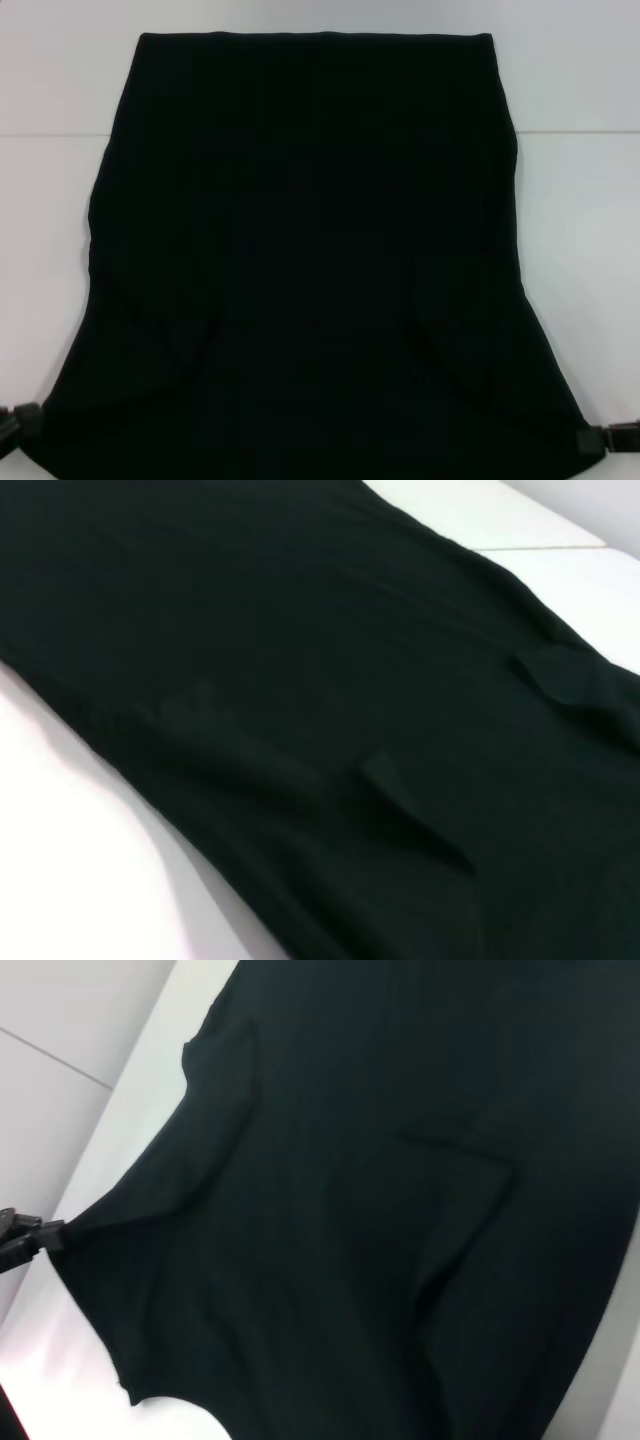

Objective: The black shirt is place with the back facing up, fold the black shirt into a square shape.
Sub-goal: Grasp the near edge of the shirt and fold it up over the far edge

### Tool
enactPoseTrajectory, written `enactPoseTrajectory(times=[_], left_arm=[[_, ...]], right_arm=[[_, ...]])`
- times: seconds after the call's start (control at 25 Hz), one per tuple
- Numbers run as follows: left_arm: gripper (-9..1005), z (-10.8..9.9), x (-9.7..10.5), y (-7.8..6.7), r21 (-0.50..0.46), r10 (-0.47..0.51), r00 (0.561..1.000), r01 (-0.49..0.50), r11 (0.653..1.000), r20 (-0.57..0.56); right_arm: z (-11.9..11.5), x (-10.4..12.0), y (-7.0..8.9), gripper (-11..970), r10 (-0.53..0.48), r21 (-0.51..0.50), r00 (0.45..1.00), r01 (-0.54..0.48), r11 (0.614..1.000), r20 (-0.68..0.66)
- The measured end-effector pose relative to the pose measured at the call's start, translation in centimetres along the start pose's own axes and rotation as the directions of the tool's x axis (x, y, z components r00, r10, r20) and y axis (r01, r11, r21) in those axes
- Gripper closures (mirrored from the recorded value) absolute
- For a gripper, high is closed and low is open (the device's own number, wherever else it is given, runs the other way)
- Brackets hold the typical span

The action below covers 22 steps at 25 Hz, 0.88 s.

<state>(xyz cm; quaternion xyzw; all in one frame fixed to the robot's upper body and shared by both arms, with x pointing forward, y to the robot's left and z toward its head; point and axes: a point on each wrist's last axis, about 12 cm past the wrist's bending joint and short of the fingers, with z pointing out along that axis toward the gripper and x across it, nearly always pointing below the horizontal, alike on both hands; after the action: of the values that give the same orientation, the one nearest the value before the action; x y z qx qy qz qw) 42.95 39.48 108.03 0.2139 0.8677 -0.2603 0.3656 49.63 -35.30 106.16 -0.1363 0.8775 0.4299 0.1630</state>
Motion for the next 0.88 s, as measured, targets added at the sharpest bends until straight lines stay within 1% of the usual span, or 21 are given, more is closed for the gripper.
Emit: enactPoseTrajectory(times=[0.32, 0.56, 0.68, 0.72, 0.88], left_arm=[[971, -1.1, 2.1, -1.2, 0.044, -0.079, 0.997, 0.079, 0.996, -0.006], [971, -1.3, 3.2, -2.2, 0.094, -0.122, 0.993, 0.121, 0.988, 0.003], [971, -1.0, 3.1, -2.3, 0.111, -0.125, 0.992, 0.123, 0.986, 0.015], [971, -0.8, 2.7, -2.1, 0.115, -0.120, 0.993, 0.117, 0.986, 0.021], [970, 0.6, 0.2, -1.0, 0.131, -0.087, 0.995, 0.080, 0.988, 0.041]], right_arm=[[-2.5, 2.3, -0.7, 905, 0.023, 0.014, 1.000, -0.023, 1.000, -0.012], [-3.3, 3.4, -0.7, 904, 0.015, 0.003, 0.999, -0.015, 1.000, -0.045], [-3.8, 3.1, -0.8, 904, 0.008, 0.008, 1.000, -0.008, 1.000, -0.029], [-4.0, 2.8, -0.8, 902, 0.004, 0.011, 1.000, -0.004, 1.000, -0.018], [-4.6, 0.5, -0.6, 896, -0.031, 0.017, 0.998, 0.030, 0.999, 0.050]])
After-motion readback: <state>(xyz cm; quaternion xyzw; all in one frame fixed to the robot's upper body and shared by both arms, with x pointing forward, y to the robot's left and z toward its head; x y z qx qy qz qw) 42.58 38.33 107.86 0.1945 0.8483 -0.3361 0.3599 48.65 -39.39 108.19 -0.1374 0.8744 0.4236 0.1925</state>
